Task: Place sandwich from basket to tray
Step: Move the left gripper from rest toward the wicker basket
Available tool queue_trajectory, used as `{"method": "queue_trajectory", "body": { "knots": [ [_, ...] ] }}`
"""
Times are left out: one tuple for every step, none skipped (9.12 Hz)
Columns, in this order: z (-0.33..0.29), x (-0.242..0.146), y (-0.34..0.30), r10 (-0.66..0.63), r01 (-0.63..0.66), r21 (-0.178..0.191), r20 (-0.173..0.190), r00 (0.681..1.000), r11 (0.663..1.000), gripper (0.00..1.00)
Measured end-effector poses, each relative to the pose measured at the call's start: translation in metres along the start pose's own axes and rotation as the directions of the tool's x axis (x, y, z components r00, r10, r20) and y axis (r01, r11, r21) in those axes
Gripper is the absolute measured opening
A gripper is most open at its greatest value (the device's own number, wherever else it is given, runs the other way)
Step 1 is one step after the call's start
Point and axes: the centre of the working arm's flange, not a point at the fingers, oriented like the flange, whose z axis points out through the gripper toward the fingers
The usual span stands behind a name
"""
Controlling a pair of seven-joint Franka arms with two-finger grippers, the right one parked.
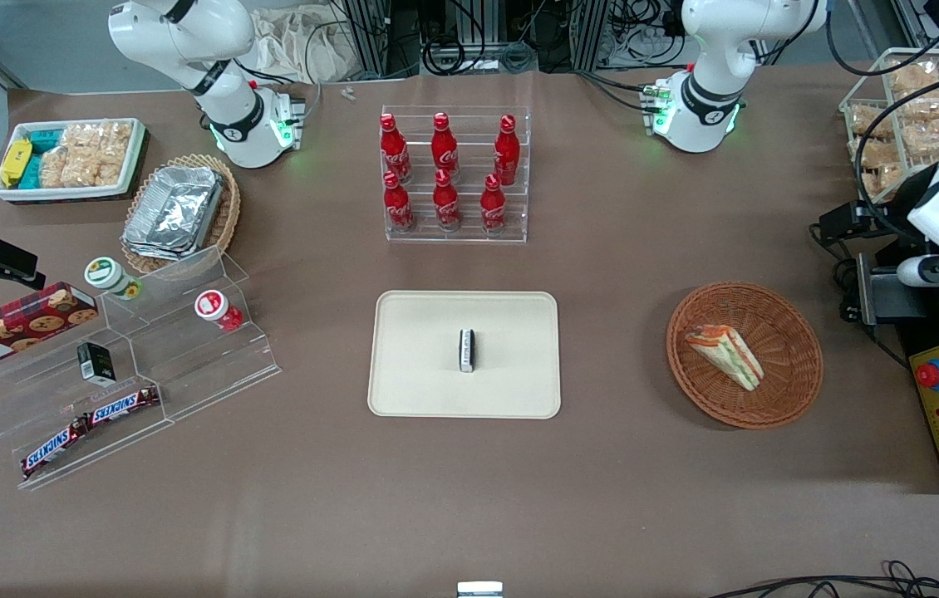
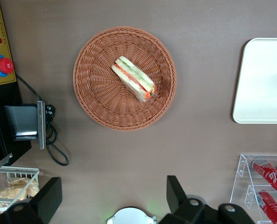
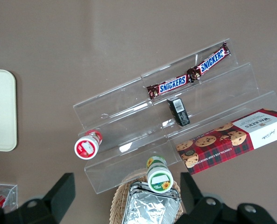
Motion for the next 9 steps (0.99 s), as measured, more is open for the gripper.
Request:
{"method": "queue_trajectory", "body": {
  "knots": [
    [0.000, 0.000, 0.000, 0.000, 0.000, 0.000, 0.000, 1.000, 1.000, 1.00],
    [0.000, 0.000, 0.000, 0.000, 0.000, 0.000, 0.001, 1.000, 1.000, 1.00],
    [0.001, 0.001, 0.000, 0.000, 0.000, -0.001, 0.001, 1.000, 1.000, 1.00],
    [-0.001, 0.002, 0.000, 0.001, -0.001, -0.001, -0.003, 1.000, 1.000, 1.00],
    [-0.006, 0.005, 0.000, 0.001, -0.001, -0.002, -0.016, 1.000, 1.000, 1.00],
    [-0.006, 0.008, 0.000, 0.000, 0.000, -0.003, -0.017, 1.000, 1.000, 1.00],
    [-0.001, 0.013, 0.000, 0.000, 0.000, -0.003, -0.007, 1.000, 1.000, 1.00],
    [0.006, 0.016, 0.000, 0.001, -0.001, 0.000, 0.009, 1.000, 1.000, 1.00],
    [0.014, 0.020, 0.002, 0.006, -0.006, 0.007, 0.026, 1.000, 1.000, 1.00]
  ]
}}
